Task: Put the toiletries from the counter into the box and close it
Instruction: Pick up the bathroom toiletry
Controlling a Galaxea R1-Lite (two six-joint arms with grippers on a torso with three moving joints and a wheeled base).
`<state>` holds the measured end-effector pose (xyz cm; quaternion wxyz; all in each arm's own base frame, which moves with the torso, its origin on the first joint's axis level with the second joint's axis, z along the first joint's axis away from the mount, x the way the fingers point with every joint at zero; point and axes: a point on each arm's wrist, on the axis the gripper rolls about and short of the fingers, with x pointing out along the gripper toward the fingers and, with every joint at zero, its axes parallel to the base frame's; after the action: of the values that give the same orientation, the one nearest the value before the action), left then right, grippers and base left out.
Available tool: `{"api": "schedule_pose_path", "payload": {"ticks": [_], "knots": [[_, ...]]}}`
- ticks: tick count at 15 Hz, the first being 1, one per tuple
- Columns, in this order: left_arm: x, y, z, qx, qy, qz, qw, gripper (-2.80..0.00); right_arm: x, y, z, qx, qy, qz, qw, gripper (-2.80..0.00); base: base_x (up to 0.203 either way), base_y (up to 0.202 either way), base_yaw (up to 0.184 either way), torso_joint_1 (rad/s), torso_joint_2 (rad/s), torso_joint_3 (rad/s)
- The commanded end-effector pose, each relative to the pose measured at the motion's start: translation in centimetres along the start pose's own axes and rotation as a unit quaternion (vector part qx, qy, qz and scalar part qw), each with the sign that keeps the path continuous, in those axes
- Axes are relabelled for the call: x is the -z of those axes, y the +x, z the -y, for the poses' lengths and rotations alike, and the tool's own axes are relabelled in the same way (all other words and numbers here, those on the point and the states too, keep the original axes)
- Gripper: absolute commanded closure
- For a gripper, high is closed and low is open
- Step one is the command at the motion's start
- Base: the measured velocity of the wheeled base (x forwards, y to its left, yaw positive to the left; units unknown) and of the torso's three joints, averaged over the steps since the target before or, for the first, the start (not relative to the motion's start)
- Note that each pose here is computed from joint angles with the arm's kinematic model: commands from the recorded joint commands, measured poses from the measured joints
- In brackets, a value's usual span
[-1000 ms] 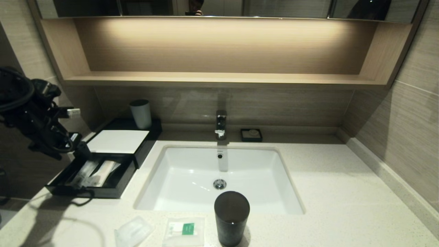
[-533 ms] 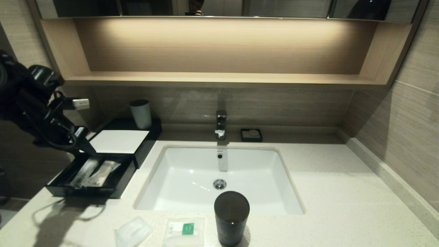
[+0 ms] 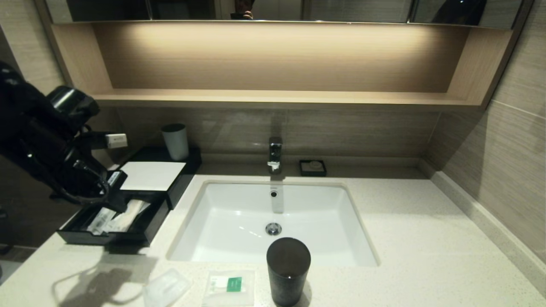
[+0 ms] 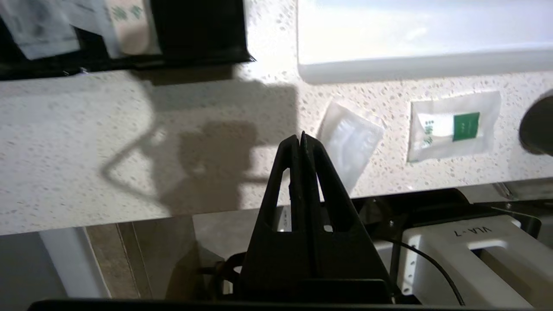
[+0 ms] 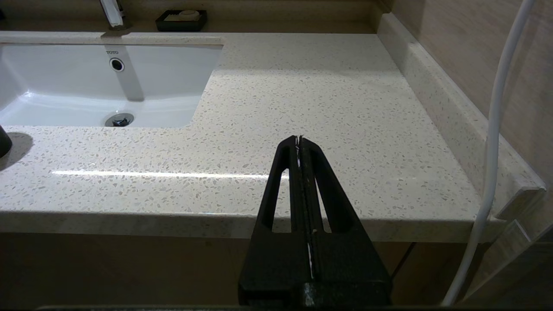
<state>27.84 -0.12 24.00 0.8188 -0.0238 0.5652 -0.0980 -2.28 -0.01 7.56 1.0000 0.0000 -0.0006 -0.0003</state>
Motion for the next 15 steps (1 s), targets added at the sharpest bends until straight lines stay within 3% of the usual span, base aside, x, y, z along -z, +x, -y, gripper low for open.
{"api": "schedule_pose_path", "payload": {"ticks": [1,5,10,15], "knots": [[2.0,-0.4,2.1,0.013,0.005,-0.016,0.9998,0.00,0.0,0.0,0.0,0.000,0.000,-0.001,1.000,0.00,0.000,0.000,0.000,0.000,0.00,0.000],[4.2,0.3,3.9,0.024,-0.022,-0.050,0.9982,0.00,0.0,0.0,0.0,0.000,0.000,0.000,1.000,0.00,0.000,0.000,0.000,0.000,0.00,0.000],[6.4,2.0,4.0,0.019,-0.046,-0.104,0.9934,0.00,0.0,0.0,0.0,0.000,0.000,0.000,1.000,0.00,0.000,0.000,0.000,0.000,0.00,0.000],[8.6,4.3,3.7,0.017,-0.054,-0.101,0.9933,0.00,0.0,0.0,0.0,0.000,0.000,-0.001,1.000,0.00,0.000,0.000,0.000,0.000,0.00,0.000]]}}
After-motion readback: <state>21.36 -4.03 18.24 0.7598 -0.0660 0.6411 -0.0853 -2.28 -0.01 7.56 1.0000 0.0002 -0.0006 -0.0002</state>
